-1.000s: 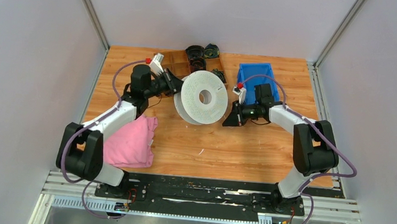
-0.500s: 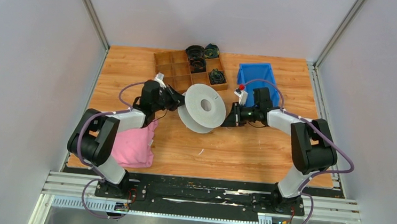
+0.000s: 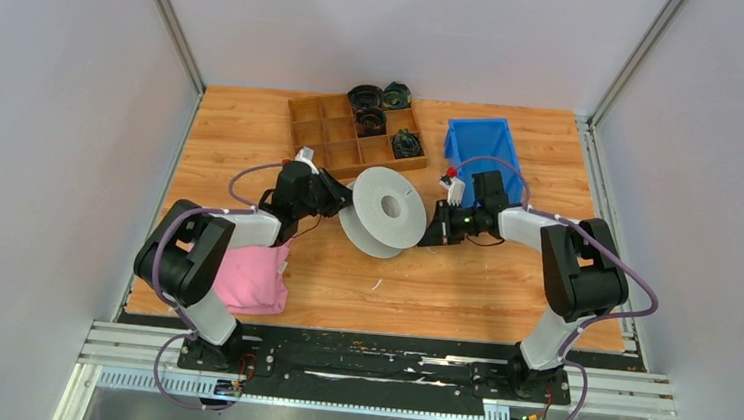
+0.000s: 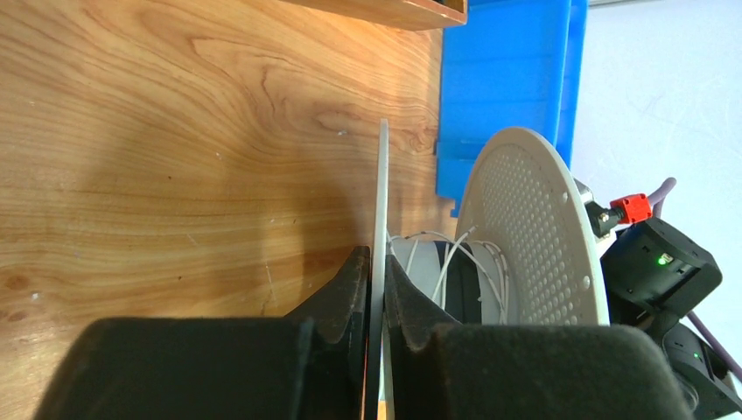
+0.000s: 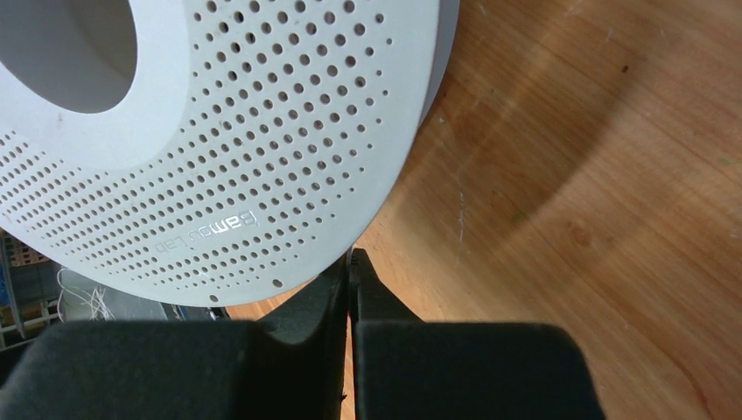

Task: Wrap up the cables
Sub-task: Place the cable reel at the center of the board.

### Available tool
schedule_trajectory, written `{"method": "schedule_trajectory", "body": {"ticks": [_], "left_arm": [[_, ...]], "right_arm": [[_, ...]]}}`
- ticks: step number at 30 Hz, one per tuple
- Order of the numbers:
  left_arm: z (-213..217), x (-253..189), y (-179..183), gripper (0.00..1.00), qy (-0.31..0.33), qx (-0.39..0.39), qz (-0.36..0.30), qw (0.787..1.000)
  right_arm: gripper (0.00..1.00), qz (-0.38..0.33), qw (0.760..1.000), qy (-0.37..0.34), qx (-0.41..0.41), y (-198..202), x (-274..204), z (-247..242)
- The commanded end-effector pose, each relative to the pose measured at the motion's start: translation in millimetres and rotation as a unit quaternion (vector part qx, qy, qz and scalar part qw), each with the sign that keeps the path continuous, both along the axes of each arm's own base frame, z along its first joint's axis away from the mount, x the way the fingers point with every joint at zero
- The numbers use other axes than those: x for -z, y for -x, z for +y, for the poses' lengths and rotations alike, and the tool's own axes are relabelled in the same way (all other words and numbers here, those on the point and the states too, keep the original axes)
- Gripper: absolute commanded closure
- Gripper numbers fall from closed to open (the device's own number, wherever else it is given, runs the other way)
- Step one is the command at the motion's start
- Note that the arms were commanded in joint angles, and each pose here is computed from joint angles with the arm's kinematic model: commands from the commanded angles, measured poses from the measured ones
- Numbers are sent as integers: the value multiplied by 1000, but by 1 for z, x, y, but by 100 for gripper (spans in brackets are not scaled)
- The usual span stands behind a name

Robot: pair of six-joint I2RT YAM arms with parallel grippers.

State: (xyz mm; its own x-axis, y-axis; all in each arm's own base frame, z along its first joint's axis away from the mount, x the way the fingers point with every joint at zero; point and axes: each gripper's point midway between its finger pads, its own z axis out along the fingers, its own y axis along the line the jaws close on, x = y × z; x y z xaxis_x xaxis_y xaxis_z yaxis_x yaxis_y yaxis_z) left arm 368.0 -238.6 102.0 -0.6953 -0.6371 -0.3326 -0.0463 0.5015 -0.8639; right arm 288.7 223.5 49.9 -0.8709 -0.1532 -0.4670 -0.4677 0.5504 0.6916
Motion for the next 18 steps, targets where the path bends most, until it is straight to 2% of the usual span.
{"method": "schedule_trajectory", "body": {"ticks": [1,11,18], "left_arm": [[-20,-6,7,85,11,25,-22,999],[-20,0,10,68,-4,29,-25,999],[-8,9,14,57,-38,25,-31,998]], "right_arm": [[99,-17,1000,8,-15,0,2,-1],[99,-24,1000,12,-10,-4,-2,-7],[99,-37,999,16,-11,-9,-6,-9]]}}
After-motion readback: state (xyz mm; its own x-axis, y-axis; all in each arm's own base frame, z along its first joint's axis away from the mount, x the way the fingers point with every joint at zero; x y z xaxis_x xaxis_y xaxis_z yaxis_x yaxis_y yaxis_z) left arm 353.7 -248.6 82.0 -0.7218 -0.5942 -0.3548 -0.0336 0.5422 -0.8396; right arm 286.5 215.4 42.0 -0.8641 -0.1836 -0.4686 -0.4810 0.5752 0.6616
